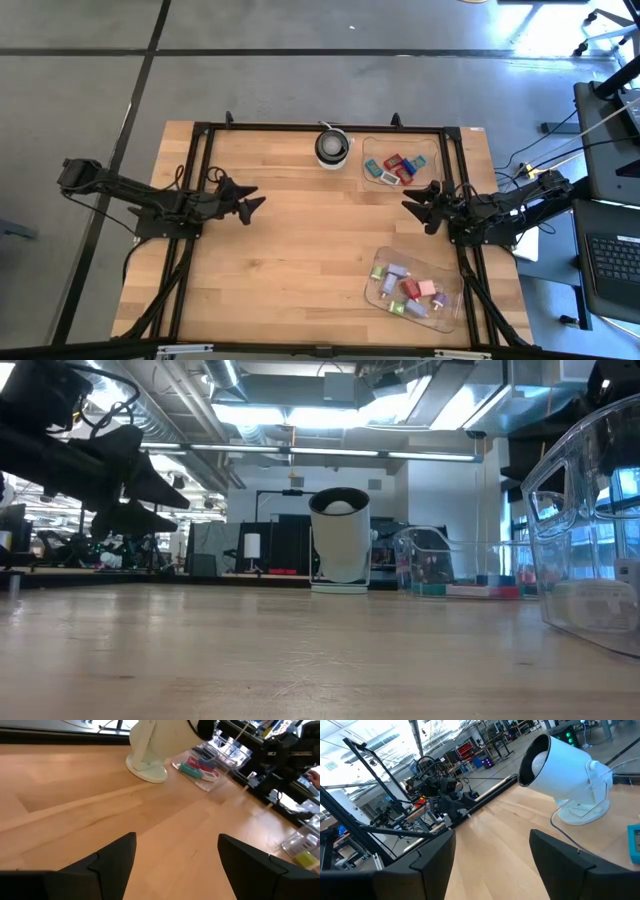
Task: Pick & Place Office items
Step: Return to Home Position
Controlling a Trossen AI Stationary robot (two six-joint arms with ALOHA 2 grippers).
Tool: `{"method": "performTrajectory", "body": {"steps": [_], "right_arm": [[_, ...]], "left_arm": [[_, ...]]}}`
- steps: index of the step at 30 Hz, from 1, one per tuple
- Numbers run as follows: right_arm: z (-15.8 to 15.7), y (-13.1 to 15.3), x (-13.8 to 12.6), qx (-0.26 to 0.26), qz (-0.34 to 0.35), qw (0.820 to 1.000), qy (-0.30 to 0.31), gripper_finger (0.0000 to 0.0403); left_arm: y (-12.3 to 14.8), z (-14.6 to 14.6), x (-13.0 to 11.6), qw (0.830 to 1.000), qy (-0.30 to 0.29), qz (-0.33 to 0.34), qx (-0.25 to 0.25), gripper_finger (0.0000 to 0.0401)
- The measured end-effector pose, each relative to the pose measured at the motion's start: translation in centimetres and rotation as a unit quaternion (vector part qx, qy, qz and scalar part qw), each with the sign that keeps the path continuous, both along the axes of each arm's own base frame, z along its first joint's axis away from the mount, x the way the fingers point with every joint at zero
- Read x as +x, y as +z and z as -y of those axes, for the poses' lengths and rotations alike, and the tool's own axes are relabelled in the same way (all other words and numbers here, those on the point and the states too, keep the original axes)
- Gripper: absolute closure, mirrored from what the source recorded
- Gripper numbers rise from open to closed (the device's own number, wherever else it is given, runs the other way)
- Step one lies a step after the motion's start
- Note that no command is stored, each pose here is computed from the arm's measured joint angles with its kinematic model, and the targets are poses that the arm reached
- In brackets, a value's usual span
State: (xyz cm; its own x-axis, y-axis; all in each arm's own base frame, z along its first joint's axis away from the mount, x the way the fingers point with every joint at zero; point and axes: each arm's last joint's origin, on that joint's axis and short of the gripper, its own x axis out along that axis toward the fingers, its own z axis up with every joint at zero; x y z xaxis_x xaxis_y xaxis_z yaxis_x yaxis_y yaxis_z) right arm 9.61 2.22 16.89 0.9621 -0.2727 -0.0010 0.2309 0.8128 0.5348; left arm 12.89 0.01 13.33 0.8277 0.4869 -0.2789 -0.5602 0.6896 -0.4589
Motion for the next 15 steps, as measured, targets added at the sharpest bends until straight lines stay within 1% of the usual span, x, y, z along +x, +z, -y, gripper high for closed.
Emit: {"method": "performTrajectory", "body": {"steps": [7,11,15], "right_arm": [[0.0,0.0,0.0,0.000,0.000,1.000,0.000,0.0145],[0.0,0.1,-0.1,0.003,0.006,1.000,0.000,0.0145],[0.2,0.5,-0.3,0.012,0.026,1.000,0.000,0.0145]], "left_arm": [[0.0,0.0,-0.1,1.000,-0.004,0.000,-0.001,0.0125],[0.7,0.0,-0.3,0.999,-0.005,0.032,-0.005,0.0125],[1.8,-0.1,-0.7,0.996,-0.004,0.083,-0.012,0.0125]]}}
